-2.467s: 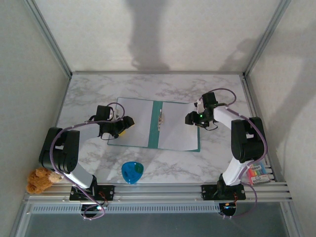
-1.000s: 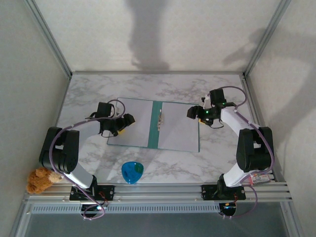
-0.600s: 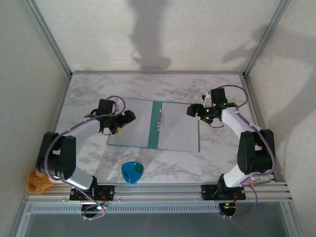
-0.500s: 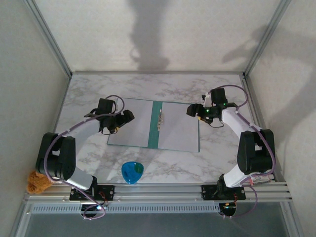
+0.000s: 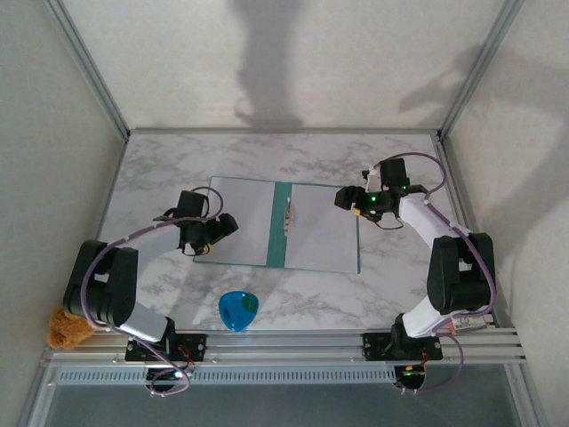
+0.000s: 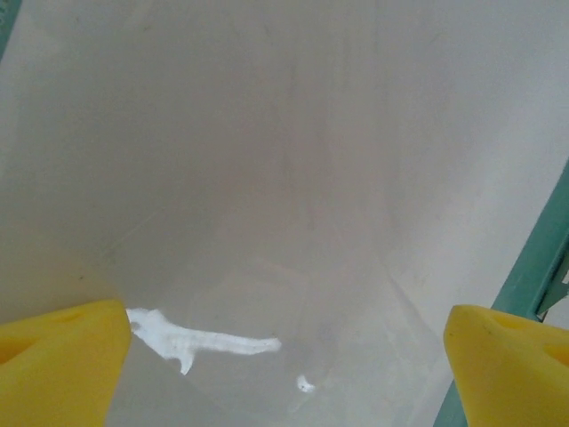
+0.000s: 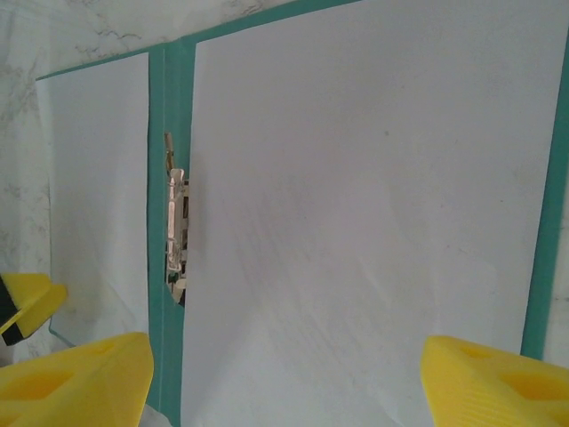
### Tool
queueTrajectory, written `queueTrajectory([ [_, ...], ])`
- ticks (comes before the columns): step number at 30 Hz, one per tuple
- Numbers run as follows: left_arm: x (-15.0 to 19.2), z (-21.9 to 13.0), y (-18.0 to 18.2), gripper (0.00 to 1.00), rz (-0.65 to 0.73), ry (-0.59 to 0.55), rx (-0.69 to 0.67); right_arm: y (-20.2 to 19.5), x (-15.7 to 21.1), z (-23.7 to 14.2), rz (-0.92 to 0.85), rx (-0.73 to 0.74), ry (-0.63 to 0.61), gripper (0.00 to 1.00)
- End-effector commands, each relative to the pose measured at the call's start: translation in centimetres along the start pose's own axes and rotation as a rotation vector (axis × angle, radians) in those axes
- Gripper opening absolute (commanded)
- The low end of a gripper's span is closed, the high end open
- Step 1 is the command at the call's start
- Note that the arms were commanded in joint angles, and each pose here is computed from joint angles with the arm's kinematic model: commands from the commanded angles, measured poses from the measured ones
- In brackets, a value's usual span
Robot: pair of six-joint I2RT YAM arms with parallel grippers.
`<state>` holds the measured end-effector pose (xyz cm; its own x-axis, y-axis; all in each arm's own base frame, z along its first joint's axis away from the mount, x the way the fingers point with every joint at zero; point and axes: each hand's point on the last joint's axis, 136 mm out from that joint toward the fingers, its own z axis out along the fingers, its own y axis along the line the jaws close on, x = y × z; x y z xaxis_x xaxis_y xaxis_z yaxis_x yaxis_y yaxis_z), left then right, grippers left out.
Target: Put the files into the folder
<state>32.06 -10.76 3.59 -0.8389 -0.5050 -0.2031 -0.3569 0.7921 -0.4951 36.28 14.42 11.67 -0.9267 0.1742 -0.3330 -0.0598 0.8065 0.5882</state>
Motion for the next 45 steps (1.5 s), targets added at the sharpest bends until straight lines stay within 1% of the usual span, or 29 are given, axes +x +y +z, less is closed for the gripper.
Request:
queueTrajectory([
  [1, 2.0, 0.5, -0.3, 0.91, -0.007, 0.039, 0.017, 0.9, 0.1, -0.4, -0.028, -0.028, -0.005, 0.79],
  [7, 3.2, 1.0, -1.1, 0.90, 0.002, 0.059, 0.043, 0.8, 0.3, -0.3, -0.026, -0.026, 0.001, 0.79],
  [13, 2.7, 0.5, -1.1, 0.88, 0.009, 0.039, 0.021, 0.7, 0.5, -0.5, -0.029, -0.020, 0.004, 0.79],
  [16, 1.7, -0.8, -2.1, 0.88, 0.031, 0.007, 0.021, 0.8, 0.5, -0.5, -0.028, -0.026, -0.001, 0.79],
  [20, -0.5, -3.1, -3.9, 0.88, 0.075, -0.067, 0.021, 0.9, 0.6, -0.3, -0.018, -0.043, -0.011, 0.79],
  [24, -2.5, -4.7, -6.5, 0.89, 0.127, -0.129, 0.066, 0.9, 1.0, 0.3, 0.005, -0.059, -0.002, 0.79],
  [27, -3.5, -5.0, -9.2, 0.89, 0.184, -0.148, 0.126, 0.8, 1.6, 1.2, 0.016, -0.058, 0.023, 0.78],
  [33, -4.8, -3.7, -15.3, 0.89, 0.306, -0.142, 0.291, 0.7, 2.9, 3.1, 0.026, -0.049, 0.049, 0.78],
  [36, -5.1, -2.3, -17.7, 0.89, 0.361, -0.118, 0.332, 0.2, 3.1, 3.8, 0.032, -0.023, 0.051, 0.78],
  [41, -5.9, 0.5, -19.8, 0.87, 0.390, -0.091, 0.341, -0.5, 3.2, 4.7, 0.055, -0.007, 0.052, 0.78],
  [43, -5.9, 1.9, -20.3, 0.86, 0.398, -0.067, 0.350, -0.6, 3.1, 4.9, 0.059, -0.004, 0.053, 0.78],
  [45, -5.8, 3.1, -20.8, 0.82, 0.409, -0.043, 0.352, -0.6, 3.2, 5.0, 0.063, -0.003, 0.057, 0.78],
])
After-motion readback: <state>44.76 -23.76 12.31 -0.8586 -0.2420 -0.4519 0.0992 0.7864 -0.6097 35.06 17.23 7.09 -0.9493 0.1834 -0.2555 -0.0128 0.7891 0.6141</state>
